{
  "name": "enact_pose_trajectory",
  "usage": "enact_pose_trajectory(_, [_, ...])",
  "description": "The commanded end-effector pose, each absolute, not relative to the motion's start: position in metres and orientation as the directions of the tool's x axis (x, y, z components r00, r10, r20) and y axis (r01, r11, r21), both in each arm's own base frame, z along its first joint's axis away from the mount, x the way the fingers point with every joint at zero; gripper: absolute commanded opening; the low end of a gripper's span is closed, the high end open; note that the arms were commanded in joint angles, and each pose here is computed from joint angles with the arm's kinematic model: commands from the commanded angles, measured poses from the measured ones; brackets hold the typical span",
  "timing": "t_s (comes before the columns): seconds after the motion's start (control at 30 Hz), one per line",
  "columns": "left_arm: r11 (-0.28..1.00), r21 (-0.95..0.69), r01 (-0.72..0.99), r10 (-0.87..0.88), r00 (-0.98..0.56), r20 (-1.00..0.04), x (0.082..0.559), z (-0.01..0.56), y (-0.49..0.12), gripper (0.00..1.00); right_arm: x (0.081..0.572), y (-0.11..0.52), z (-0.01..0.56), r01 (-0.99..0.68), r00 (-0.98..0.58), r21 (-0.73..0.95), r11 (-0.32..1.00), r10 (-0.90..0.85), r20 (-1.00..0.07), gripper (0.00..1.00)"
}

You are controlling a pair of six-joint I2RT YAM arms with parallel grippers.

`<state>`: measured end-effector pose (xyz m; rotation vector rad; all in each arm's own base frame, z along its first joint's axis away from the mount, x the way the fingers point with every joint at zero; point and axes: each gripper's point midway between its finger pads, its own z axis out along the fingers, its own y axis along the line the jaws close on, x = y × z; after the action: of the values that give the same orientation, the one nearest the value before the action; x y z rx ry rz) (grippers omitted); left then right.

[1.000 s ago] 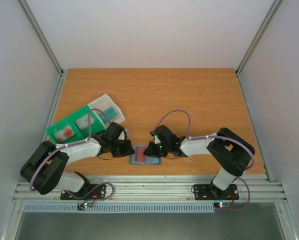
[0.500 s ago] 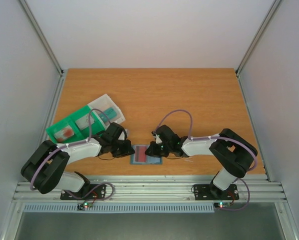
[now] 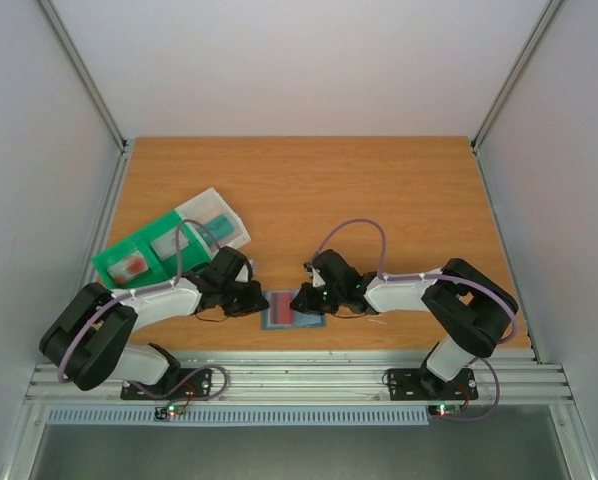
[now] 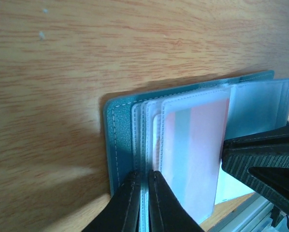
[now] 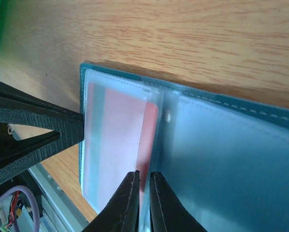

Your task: Take the credit cards out of the card holder

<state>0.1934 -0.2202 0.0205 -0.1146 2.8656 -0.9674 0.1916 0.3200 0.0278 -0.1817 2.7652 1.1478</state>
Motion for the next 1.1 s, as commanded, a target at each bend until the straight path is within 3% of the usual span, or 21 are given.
enact_pose_trajectory(0.0, [0.812,-0.578,-0.074,-0.121,-0.992,-0.043,0.179,0.012,-0.210,0.08,0.190,0.316,0.019,-0.150,-0.985,0.686,0.712,-0.051,-0.163,0.08])
enact_pose_trajectory(0.37, [0.725,-0.686,-0.059,-0.162,-0.983,-0.087,0.186,0.048,-0.224,0.35,0.186,0.310,0.003,-0.122,-0.990,0.671,0.731,-0.042,-0.134,0.05])
enact_pose_trajectory(0.67, [0.711,-0.699,-0.079,-0.179,-0.981,-0.071,0.186,0.045,-0.226,0.37,0.184,0.309,0.006,-0.117,-0.991,0.677,0.727,-0.039,-0.130,0.05])
enact_pose_trajectory(1.07, [0.768,-0.632,-0.102,-0.237,-0.963,-0.132,0.190,0.051,-0.205,0.41,0.185,0.317,0.037,-0.143,-0.987,0.703,0.696,-0.046,-0.156,0.07])
